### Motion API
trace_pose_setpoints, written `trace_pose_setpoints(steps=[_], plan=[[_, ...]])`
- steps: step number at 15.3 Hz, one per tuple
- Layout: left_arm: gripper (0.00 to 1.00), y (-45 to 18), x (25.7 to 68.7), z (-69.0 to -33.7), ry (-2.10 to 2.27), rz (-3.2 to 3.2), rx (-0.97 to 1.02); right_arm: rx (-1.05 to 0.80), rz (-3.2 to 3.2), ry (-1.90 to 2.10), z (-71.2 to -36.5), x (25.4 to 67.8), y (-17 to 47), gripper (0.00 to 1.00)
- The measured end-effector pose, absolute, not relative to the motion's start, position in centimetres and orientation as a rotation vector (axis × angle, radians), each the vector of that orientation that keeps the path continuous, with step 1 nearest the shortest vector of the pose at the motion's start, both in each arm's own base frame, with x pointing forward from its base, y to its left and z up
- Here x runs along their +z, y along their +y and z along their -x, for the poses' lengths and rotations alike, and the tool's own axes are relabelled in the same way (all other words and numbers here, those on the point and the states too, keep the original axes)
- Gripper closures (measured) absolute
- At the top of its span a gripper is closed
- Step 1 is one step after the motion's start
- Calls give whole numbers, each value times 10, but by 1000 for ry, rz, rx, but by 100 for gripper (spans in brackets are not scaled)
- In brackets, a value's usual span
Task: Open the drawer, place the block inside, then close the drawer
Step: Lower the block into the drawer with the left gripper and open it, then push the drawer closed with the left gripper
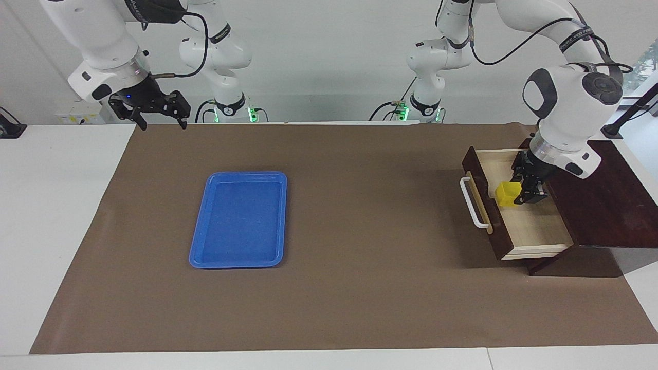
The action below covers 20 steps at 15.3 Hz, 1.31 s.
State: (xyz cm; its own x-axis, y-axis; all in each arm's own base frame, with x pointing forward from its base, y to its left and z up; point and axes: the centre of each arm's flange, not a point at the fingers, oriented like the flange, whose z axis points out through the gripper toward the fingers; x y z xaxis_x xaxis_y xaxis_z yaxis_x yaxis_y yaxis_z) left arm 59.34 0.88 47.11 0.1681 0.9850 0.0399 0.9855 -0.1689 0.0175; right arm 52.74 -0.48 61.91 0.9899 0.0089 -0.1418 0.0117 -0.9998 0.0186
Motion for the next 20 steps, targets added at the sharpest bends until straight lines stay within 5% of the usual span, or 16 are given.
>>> trace_pose_setpoints(steps=[6,11,16,20], plan=[[44,10,459,-575,-2086,2331,-64,-214,-3101,13,-527,619,-7,0],[1,17,470,-574,-2117,2318,-89,-208,-3102,13,-526,621,-7,0],[0,-13,523,-582,-2231,2296,-99,-205,-3102,13,-525,622,-7,0],[0,-105,503,-572,-2268,2253,-65,-205,-3102,13,-525,622,-7,0]])
